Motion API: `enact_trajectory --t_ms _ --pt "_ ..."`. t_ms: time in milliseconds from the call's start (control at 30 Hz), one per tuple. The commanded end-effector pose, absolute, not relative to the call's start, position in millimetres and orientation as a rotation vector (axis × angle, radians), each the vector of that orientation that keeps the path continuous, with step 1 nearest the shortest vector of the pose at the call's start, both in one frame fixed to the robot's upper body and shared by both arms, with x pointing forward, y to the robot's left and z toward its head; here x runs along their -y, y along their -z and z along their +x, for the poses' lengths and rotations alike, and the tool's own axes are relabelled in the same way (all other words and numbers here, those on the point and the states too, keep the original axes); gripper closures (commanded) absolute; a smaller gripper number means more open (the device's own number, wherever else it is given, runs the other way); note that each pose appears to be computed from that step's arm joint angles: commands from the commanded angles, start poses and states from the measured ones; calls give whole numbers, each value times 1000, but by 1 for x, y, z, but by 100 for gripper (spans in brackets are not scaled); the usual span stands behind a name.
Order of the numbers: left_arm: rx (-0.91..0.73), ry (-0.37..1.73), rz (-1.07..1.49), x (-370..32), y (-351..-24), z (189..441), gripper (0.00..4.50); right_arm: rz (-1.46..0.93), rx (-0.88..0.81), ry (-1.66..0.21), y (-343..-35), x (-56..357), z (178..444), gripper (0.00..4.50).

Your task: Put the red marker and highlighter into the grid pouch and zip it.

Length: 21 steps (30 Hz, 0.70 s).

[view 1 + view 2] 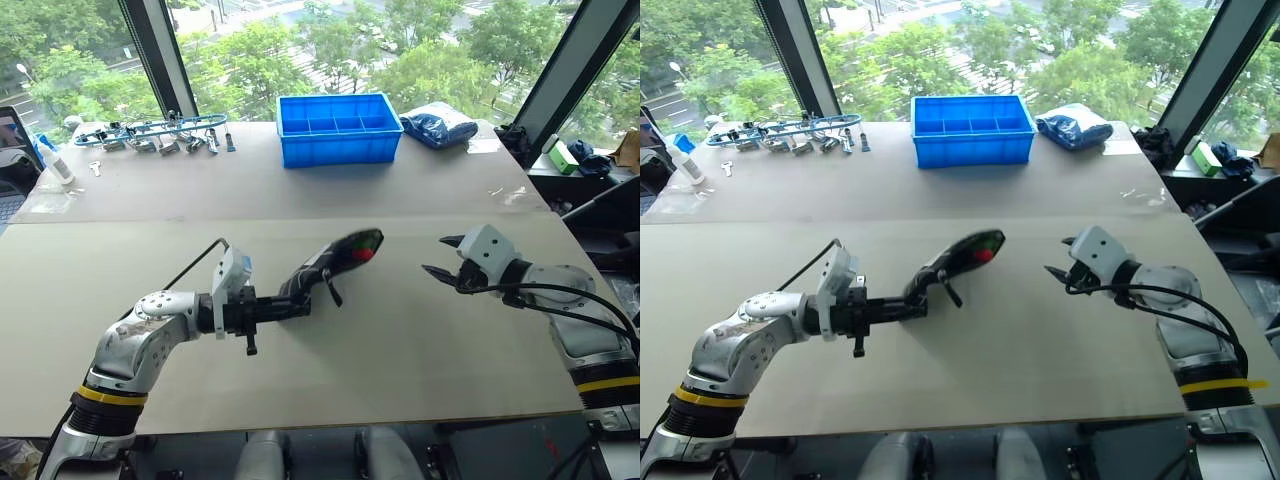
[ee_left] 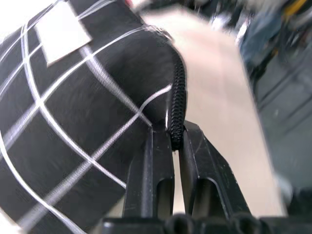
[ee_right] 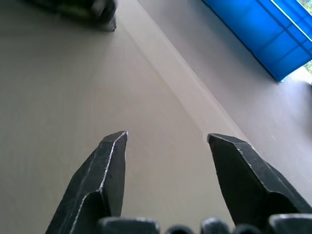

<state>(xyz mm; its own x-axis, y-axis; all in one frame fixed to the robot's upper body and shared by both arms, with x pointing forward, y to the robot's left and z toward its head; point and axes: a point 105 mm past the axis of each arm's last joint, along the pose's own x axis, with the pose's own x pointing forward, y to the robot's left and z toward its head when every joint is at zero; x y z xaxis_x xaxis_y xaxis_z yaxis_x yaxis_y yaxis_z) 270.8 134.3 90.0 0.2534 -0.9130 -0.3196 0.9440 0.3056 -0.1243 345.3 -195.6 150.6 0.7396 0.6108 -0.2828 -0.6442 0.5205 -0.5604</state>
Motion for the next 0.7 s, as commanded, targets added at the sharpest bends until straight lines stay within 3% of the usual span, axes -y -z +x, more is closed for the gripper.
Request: enact_trajectory --t_ms 33,167,333,500,700 --pt "-294 1246 121 -137 -104 281 450 -652 12 -777 -176 190 339 330" --pt "-262 1203 73 -145 -121 292 450 -609 3 -837 -177 180 329 448" --pt "-243 1199 33 -151 -140 295 450 -488 -55 -933 -174 158 314 448" --pt "-258 1202 52 -151 -137 294 450 -269 -121 -1046 -172 119 289 448" --pt "-262 1214 46 -146 -133 289 450 -276 -127 -945 -167 106 302 448"
